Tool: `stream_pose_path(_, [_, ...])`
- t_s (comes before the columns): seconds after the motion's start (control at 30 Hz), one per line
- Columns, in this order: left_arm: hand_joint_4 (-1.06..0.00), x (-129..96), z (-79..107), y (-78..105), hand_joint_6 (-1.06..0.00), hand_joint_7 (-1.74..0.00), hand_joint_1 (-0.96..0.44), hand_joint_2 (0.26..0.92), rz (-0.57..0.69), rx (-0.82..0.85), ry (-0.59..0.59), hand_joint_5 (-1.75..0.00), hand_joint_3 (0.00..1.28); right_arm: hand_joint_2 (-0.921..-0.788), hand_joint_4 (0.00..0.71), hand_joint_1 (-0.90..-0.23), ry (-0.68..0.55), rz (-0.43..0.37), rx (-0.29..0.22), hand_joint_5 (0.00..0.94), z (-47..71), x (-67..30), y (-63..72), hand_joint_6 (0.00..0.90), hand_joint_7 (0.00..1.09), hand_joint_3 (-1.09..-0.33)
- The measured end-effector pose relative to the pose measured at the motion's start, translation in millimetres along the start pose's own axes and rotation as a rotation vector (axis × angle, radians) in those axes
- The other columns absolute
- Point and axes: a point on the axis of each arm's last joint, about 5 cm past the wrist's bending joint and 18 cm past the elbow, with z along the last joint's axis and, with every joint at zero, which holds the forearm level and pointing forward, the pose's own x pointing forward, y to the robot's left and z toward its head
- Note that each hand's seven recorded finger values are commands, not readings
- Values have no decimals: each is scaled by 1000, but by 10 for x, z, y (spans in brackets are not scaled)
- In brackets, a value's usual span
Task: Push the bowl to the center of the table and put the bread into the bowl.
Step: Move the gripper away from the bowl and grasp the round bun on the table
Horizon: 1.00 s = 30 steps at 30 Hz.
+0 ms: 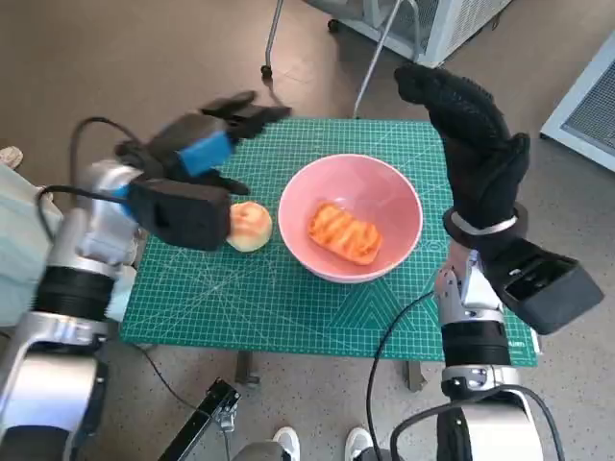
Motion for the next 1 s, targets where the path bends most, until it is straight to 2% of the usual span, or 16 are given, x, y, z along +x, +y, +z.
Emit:
stream_pose_path(0.4, [-112,-51,-168,-86,-233,-94,-181,843,-47,-1,143,-13,3,-921,282,-699,9,2,16,5,-22,-19,12,-1,808,-786])
stream_pose_path(1.0, [-114,104,-234,-497,-240,-73,-183,813,-245,-12,286,-3,1,-921,282,-701,6,9,19,5,-14,-10,7,-1,808,-786])
